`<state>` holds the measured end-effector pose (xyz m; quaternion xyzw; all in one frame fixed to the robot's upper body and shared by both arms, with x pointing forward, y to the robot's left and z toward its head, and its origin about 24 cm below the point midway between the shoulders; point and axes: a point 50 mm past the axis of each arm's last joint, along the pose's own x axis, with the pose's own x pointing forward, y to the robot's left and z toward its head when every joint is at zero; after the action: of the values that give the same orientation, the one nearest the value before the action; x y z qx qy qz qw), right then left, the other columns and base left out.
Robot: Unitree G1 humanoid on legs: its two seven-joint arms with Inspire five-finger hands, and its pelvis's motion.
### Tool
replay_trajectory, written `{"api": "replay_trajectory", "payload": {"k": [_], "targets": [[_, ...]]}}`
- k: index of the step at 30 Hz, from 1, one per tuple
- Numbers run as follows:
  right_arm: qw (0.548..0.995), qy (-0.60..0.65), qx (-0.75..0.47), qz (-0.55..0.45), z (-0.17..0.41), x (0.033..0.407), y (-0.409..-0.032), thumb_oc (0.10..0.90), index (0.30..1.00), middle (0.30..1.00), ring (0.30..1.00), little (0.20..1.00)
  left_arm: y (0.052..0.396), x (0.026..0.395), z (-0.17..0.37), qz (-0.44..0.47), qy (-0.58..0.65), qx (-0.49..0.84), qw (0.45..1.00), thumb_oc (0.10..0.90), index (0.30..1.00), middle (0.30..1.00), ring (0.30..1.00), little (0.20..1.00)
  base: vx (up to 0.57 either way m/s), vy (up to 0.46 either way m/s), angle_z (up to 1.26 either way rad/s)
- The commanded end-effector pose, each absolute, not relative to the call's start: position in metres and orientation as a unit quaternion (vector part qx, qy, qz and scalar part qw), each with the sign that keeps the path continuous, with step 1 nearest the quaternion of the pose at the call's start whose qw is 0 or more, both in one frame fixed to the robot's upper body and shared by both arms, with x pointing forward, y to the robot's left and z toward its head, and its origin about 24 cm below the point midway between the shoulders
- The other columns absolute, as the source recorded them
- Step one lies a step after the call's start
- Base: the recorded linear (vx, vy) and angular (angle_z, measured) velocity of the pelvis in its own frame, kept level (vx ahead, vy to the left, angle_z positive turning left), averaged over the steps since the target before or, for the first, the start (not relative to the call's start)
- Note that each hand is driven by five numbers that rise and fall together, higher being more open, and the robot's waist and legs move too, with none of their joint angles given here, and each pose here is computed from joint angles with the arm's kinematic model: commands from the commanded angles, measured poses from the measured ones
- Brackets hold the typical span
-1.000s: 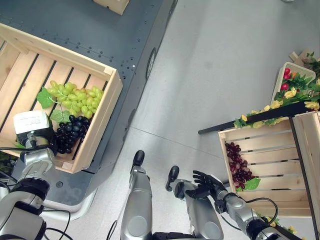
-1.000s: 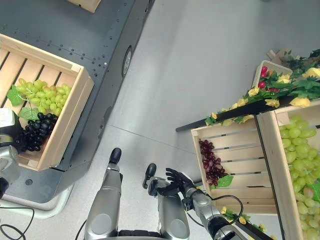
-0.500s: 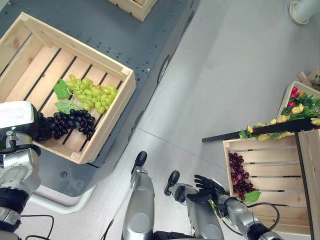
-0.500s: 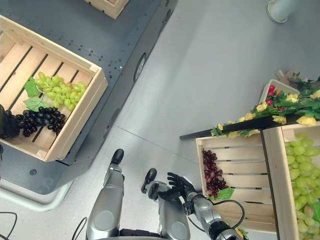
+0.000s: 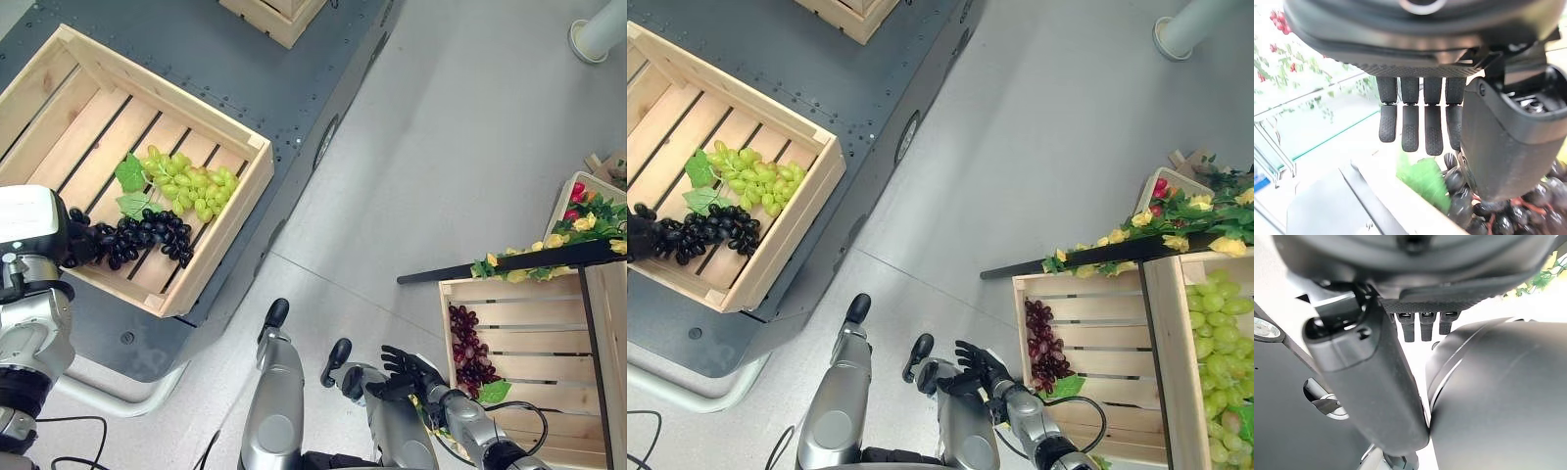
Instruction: Pick up the fruits from the basket on one side to the basket on the other side
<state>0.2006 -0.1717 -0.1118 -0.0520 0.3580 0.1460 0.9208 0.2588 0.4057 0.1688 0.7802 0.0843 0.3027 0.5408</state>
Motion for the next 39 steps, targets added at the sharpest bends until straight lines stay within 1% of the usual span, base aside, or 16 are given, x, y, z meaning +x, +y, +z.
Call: {"api": "replay_trajectory", "payload": {"k": [1,9,16,17,18,19,20,26,29,31,34,38,39], "targets": [[0.915,0.382,-0.024,0.127,-0.124,0.169,-0.179,0.800,0.900,0.900,0.900,0.900,0.414,0.243,0.227,0.397,-0.018,0.796,0.456,0.400,0.300,0.300,0.300,0.300,0.00,0.000,0.00],[0.911,0.389,-0.026,0.131,-0.128,0.162,-0.179,0.800,0.900,0.900,0.900,0.900,0.401,0.242,0.244,0.419,-0.118,0.793,0.426,0.400,0.300,0.300,0.300,0.300,0.00,-0.001,0.00],[0.908,0.395,-0.026,0.133,-0.130,0.159,-0.179,0.800,0.900,0.900,0.900,0.900,0.398,0.244,0.247,0.402,-0.124,0.800,0.428,0.400,0.300,0.300,0.300,0.300,0.00,0.000,0.00],[0.908,0.396,-0.026,0.134,-0.130,0.158,-0.179,0.800,0.900,0.900,0.900,0.900,0.397,0.245,0.247,0.399,-0.122,0.800,0.430,0.409,0.314,0.314,0.314,0.314,0.00,0.000,0.00],[0.907,0.397,-0.027,0.134,-0.130,0.158,-0.179,0.800,0.900,0.900,0.900,0.900,0.397,0.246,0.246,0.397,-0.121,0.799,0.435,0.573,0.559,0.559,0.559,0.559,0.00,0.000,0.00],[0.907,0.399,-0.027,0.134,-0.131,0.157,-0.179,0.800,0.900,0.900,0.900,0.900,0.396,0.247,0.244,0.393,-0.115,0.798,0.443,0.748,0.822,0.822,0.822,0.822,0.00,0.000,0.00],[0.907,0.399,-0.027,0.134,-0.131,0.157,-0.179,0.800,0.900,0.900,0.900,0.900,0.396,0.247,0.244,0.393,-0.114,0.798,0.443,0.800,0.900,0.900,0.900,0.900,0.00,0.000,0.00],[0.906,0.401,-0.030,0.131,-0.131,0.155,-0.181,0.800,0.900,0.900,0.900,0.900,0.395,0.248,0.231,0.364,-0.100,0.792,0.480,0.800,0.900,0.900,0.900,0.900,0.00,0.007,0.01],[0.908,0.399,-0.032,0.128,-0.130,0.157,-0.182,0.800,0.900,0.900,0.900,0.900,0.392,0.251,0.223,0.329,-0.080,0.778,0.529,0.800,0.900,0.900,0.900,0.900,0.00,0.000,0.00],[0.908,0.398,-0.033,0.129,-0.130,0.157,-0.182,0.800,0.900,0.900,0.900,0.900,0.390,0.252,0.221,0.319,-0.078,0.778,0.536,0.800,0.900,0.900,0.900,0.900,0.00,0.000,0.00],[0.911,0.392,-0.033,0.122,-0.128,0.160,-0.183,0.800,0.900,0.900,0.900,0.900,0.381,0.258,0.207,0.256,-0.046,0.754,0.604,0.800,0.900,0.900,0.900,0.900,0.00,0.000,0.00],[0.913,0.390,-0.034,0.118,-0.127,0.160,-0.185,0.800,0.900,0.900,0.900,0.900,0.378,0.260,0.203,0.227,-0.025,0.739,0.633,0.800,0.900,0.900,0.900,0.900,0.00,0.000,0.00],[0.913,0.390,-0.036,0.115,-0.127,0.159,-0.188,0.800,0.900,0.900,0.900,0.900,0.376,0.261,0.198,0.208,-0.010,0.732,0.649,0.800,0.900,0.900,0.900,0.900,0.00,0.000,0.00]]}}
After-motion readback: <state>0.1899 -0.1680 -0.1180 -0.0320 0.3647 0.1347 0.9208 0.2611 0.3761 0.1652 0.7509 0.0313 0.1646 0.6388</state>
